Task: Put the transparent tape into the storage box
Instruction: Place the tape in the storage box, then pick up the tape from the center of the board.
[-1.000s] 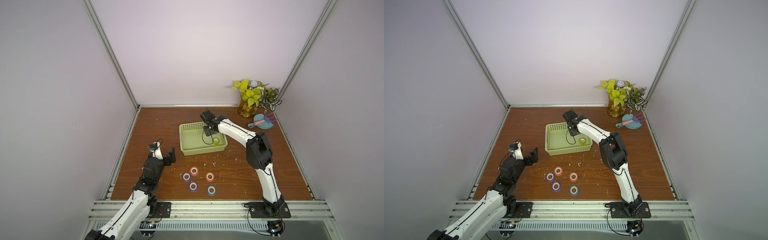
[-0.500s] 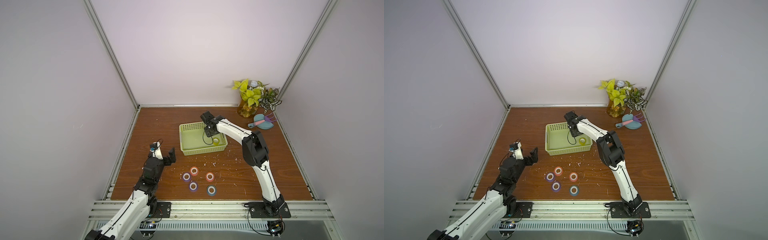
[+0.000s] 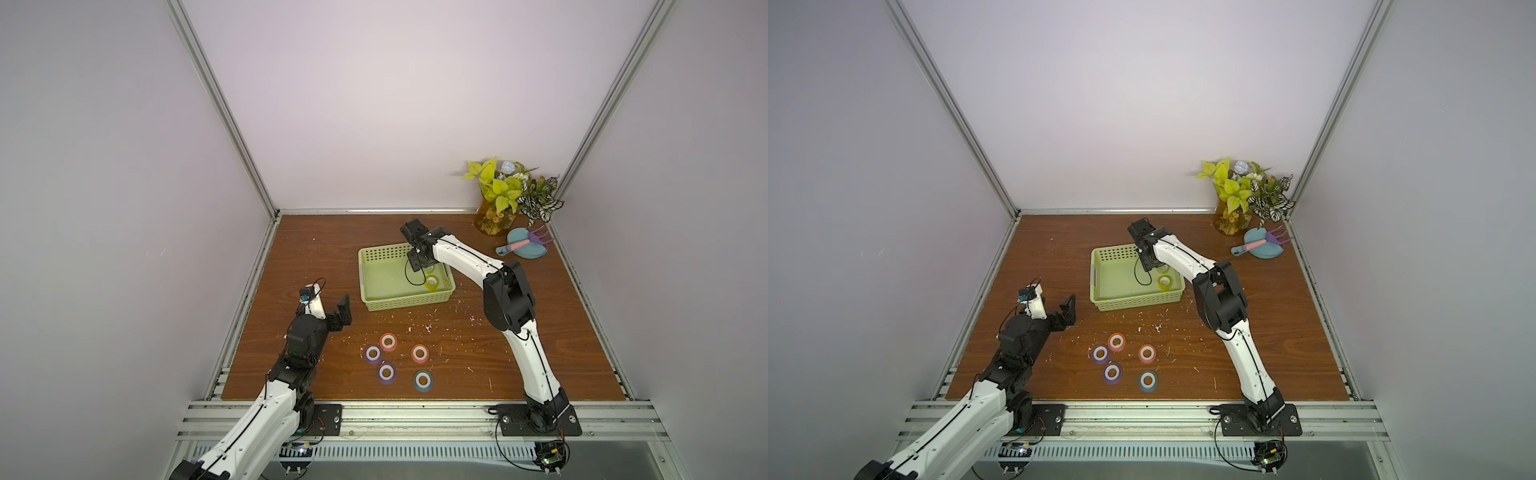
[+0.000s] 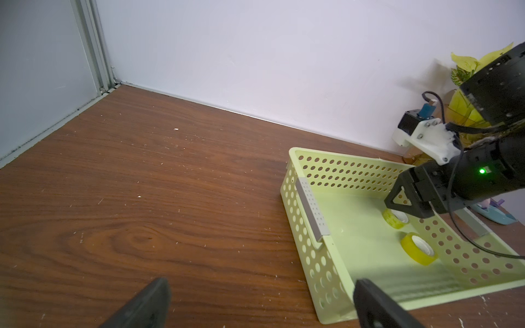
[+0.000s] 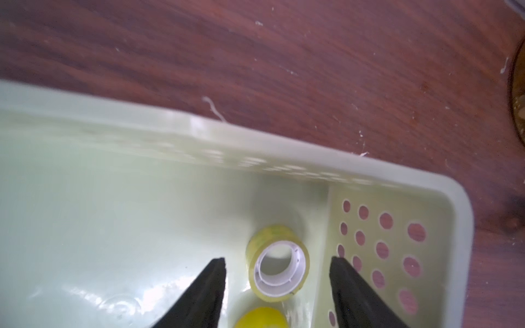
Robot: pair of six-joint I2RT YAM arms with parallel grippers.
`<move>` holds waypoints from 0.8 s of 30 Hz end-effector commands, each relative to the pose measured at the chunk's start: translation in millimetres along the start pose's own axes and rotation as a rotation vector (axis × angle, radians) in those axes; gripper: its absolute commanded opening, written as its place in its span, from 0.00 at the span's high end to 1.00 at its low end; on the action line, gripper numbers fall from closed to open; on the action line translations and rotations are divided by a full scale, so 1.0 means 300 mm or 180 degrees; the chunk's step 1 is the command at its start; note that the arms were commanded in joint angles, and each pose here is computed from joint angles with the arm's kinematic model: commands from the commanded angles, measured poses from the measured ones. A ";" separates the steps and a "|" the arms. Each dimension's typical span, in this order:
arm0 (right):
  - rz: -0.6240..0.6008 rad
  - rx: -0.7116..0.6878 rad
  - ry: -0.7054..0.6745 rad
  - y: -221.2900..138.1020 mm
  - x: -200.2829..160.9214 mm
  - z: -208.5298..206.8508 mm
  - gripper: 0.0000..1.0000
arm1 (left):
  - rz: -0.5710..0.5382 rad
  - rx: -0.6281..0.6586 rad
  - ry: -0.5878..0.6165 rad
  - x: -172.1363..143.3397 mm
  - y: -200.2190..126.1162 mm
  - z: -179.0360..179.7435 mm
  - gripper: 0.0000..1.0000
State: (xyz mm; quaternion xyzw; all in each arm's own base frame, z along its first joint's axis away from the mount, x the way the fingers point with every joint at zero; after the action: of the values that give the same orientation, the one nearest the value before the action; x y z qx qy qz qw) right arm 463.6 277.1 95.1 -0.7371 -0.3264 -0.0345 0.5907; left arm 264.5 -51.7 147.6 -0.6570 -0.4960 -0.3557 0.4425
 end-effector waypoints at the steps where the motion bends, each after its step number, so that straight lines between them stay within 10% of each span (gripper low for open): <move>1: -0.0195 0.0086 0.0053 -0.128 0.056 -0.042 0.30 | -0.0044 0.0033 0.0009 0.016 -0.005 0.006 0.01; 13: -0.0783 0.0557 0.0394 -0.351 0.004 -0.135 0.02 | 0.0083 -0.0020 -0.0053 0.057 -0.020 -0.026 0.01; 24: -0.1165 0.0508 0.0938 -0.371 -0.275 -0.316 0.01 | 0.0421 -0.0067 -0.0202 0.086 -0.043 -0.074 0.01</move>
State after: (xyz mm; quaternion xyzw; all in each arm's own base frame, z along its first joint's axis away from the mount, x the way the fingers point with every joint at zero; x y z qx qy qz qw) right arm 369.8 169.6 162.0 -0.6400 -0.3459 -0.1626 0.6666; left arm 261.8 -58.9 182.8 -0.6867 -0.4759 -0.3312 0.4385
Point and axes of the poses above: each gripper's point midway between its finger pads, its own y axis out along the fingers, its own z axis along the line the jaws close on, x = y × z, the point moved 2 cm from there along -y, back along the fingers, and after that the axes turned 5 degrees about -y, right-handed, at the moved point
